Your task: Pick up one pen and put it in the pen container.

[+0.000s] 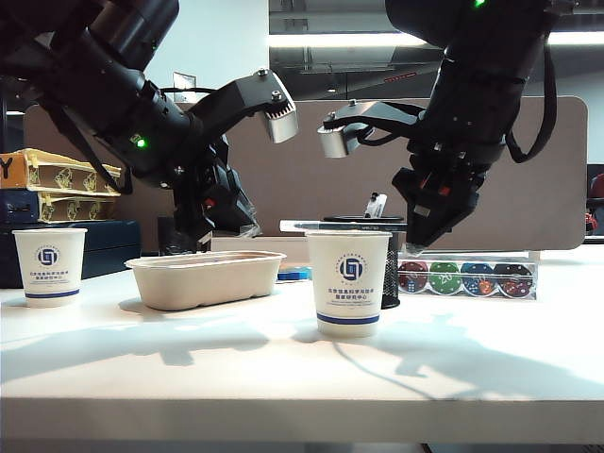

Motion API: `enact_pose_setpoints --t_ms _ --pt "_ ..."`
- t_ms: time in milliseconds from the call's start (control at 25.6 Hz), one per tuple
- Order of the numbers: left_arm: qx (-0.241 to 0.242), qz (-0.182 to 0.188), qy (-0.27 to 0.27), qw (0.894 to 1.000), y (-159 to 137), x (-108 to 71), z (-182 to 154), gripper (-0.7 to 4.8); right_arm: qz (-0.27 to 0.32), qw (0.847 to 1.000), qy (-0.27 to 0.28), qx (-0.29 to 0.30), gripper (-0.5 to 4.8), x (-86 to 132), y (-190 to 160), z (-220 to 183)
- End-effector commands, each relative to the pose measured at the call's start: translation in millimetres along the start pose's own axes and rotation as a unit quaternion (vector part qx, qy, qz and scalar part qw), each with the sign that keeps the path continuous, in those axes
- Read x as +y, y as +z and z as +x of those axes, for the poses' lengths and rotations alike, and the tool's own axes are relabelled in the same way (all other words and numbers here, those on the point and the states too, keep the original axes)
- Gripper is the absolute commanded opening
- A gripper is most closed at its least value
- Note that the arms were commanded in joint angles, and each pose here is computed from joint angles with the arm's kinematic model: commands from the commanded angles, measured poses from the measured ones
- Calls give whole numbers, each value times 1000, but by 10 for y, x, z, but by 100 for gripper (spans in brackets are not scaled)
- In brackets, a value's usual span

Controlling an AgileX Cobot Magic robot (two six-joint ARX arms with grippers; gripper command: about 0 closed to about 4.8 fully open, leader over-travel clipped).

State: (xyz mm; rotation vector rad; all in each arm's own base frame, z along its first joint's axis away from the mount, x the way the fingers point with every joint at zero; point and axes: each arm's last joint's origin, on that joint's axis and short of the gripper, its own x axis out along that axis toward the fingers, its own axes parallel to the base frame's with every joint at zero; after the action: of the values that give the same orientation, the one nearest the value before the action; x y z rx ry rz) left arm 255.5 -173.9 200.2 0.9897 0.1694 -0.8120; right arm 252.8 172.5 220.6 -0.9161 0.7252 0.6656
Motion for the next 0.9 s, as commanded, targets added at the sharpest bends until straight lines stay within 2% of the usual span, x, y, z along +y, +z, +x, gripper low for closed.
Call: enact_pose_setpoints --t_ms 39,898 --pt "-5 -2 7 1000 17 30 -5 153 -1 1000 9 -12 74 4 25 -20" --pt "-6 -1 10 1000 20 34 -5 153 -1 1000 20 -16 30 12 23 -24"
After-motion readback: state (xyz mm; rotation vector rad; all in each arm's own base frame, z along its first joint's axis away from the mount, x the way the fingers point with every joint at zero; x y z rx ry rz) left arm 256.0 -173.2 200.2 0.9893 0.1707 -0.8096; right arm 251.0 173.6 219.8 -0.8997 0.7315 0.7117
